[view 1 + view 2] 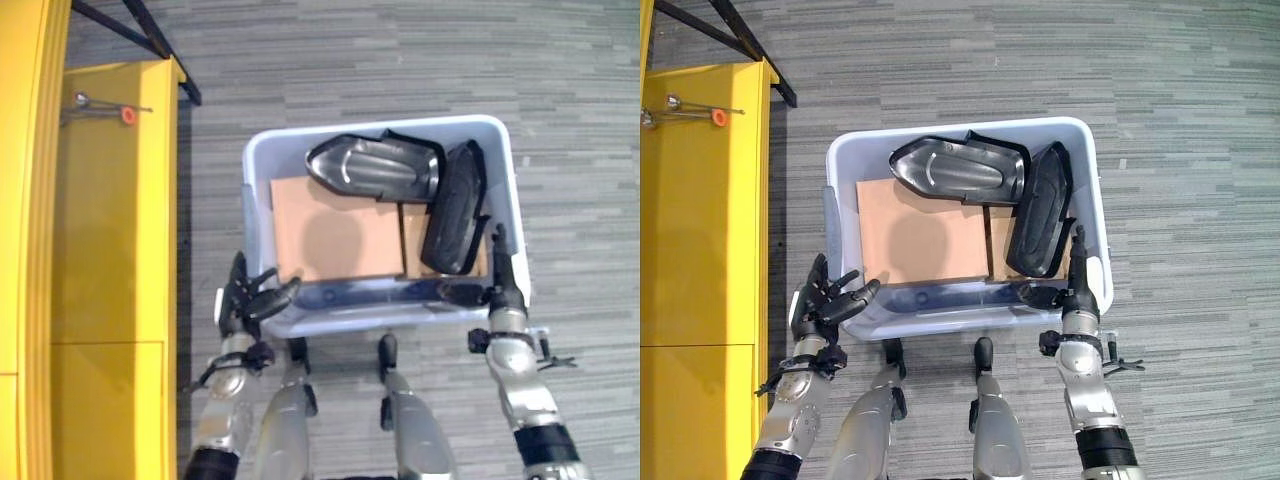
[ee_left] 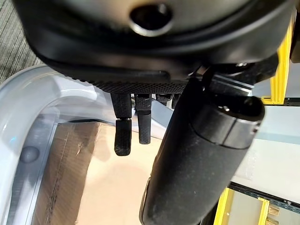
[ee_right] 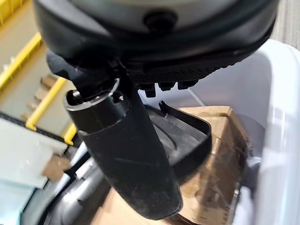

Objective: Move parts from the plastic box to the shelf.

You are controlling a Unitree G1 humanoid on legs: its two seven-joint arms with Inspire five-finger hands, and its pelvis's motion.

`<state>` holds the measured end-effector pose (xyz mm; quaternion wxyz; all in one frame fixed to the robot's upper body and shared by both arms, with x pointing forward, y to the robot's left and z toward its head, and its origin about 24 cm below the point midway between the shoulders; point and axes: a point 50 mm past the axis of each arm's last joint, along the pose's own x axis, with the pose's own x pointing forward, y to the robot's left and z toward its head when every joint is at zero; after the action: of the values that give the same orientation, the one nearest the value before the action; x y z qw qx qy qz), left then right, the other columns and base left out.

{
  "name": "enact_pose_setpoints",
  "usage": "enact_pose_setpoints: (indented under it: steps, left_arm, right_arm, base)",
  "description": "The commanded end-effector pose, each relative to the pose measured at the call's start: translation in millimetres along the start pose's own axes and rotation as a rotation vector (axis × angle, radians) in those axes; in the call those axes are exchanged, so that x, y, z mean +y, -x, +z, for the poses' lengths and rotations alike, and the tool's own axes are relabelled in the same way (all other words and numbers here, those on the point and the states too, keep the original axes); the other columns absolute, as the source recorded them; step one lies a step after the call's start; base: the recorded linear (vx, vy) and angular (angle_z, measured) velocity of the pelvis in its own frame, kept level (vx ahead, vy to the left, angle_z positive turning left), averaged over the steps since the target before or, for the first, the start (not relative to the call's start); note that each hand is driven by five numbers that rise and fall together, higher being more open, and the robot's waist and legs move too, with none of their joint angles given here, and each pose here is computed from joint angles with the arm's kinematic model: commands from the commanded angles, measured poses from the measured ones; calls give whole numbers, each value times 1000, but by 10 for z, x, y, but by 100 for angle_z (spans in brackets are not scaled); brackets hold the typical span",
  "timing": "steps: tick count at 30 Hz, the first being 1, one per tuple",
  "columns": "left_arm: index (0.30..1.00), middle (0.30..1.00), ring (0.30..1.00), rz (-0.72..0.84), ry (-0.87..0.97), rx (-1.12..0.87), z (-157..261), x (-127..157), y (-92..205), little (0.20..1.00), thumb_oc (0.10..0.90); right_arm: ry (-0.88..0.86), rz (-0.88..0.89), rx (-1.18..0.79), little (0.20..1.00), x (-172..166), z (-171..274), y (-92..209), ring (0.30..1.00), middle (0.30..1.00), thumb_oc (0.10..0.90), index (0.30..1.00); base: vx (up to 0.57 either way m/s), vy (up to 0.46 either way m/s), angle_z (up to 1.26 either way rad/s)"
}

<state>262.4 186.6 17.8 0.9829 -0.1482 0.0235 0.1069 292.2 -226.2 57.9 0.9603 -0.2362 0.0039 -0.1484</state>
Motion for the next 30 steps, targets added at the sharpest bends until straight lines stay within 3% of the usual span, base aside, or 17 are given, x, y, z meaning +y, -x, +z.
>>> enact_pose_setpoints:
  steps: [1,14,30]
  left_arm:
    - [1000,1000,1000,-56,-17,114,-269,-69,165,1000,900]
    - [1000,1000,1000,-99,-11,124,-303,-175,206,1000,900]
    - [1000,1000,1000,-222,1,148,-361,-463,236,1000,900]
  right_arm:
    - [27,-97,-253,1000,-300,484,-132,1000,1000,900,1000]
    - [177,-97,-296,1000,-251,640,-370,1000,1000,900,1000]
    - [161,-14,-64,1000,180,441,-723,1000,1000,900,1000]
  base:
    - [0,0,0]
    - [0,0,0]
    - [-4,20,-1]
